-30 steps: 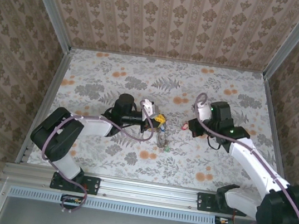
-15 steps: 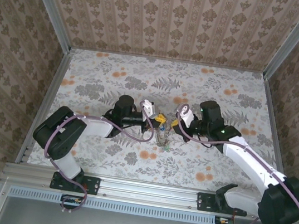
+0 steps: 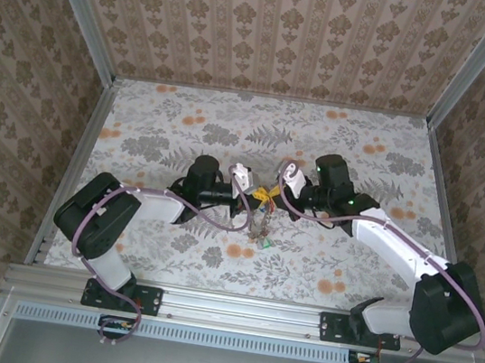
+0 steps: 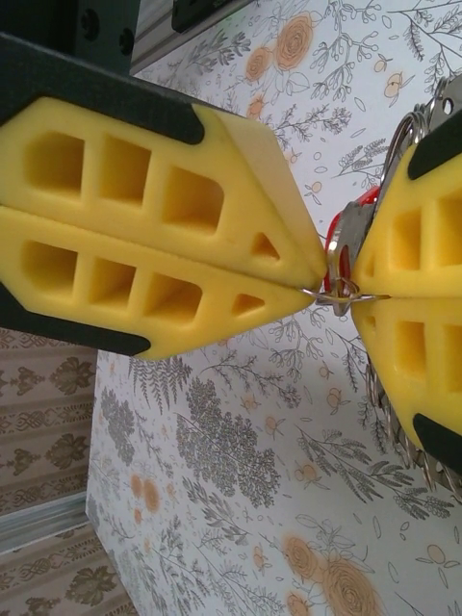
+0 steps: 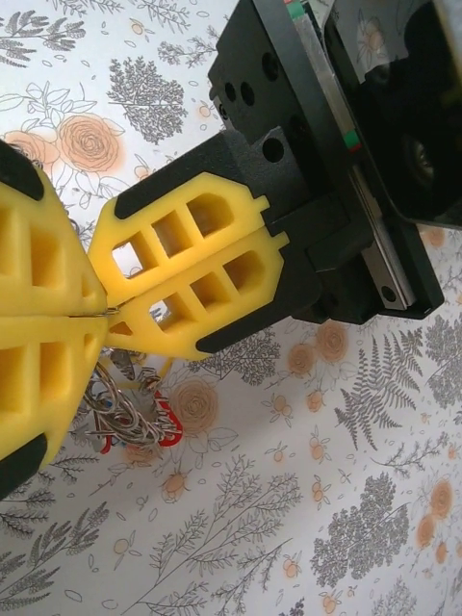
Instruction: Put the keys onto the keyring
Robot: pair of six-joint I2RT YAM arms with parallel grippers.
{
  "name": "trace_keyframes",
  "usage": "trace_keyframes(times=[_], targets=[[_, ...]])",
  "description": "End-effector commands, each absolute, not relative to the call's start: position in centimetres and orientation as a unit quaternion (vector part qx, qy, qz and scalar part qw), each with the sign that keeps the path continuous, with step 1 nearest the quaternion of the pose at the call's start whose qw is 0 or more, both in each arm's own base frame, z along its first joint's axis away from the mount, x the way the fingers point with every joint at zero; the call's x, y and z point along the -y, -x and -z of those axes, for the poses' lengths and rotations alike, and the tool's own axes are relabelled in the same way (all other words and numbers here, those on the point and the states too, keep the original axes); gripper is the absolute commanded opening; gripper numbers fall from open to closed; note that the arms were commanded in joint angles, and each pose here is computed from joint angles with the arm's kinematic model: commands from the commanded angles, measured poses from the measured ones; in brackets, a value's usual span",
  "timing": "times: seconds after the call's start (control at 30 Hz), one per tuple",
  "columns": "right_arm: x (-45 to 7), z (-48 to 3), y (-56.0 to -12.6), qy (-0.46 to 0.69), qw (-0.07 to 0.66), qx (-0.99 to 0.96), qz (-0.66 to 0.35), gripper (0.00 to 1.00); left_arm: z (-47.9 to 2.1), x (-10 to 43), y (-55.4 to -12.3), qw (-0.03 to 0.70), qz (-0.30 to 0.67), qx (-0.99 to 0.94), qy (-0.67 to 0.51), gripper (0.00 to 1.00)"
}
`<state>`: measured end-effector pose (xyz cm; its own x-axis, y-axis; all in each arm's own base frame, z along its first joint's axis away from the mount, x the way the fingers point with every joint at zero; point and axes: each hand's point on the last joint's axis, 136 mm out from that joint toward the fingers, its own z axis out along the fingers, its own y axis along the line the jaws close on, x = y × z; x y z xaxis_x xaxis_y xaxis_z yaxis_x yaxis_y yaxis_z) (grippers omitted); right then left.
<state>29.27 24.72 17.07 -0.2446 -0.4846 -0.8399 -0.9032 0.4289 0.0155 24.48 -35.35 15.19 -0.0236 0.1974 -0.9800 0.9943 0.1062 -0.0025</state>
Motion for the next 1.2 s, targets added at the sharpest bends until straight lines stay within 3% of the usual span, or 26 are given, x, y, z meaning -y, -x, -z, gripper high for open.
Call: trace_keyframes(times=[0.0, 0.4, 0.7, 0.83, 1.17], targets=[[-24.6, -17.6, -31.0, 0.454, 0.41, -0.756, -0.232, 0.0, -17.1, 35.9, -24.5, 0.486, 0.429, -0.551, -0.525, 0.0], [-22.7, -16.6, -32.8, 0.414, 0.403, -0.798, -0.169, 0.0, -17.7, 35.8, -24.2, 0.493, 0.427, -0.54, -0.531, 0.0], [-23.2, -17.1, -33.1, 0.395, 0.38, -0.814, -0.193, 0.0, -17.5, 35.8, -24.1, 0.492, 0.426, -0.538, -0.535, 0.0], [-23.8, -18.6, -32.3, 0.404, 0.409, -0.788, -0.22, 0.0, -17.4, 35.8, -24.2, 0.49, 0.423, -0.541, -0.538, 0.0], [-22.0, -14.6, -32.9, 0.344, 0.304, -0.86, -0.222, 0.0, -18.4, 35.6, -24.4, 0.511, 0.417, -0.533, -0.53, 0.0]])
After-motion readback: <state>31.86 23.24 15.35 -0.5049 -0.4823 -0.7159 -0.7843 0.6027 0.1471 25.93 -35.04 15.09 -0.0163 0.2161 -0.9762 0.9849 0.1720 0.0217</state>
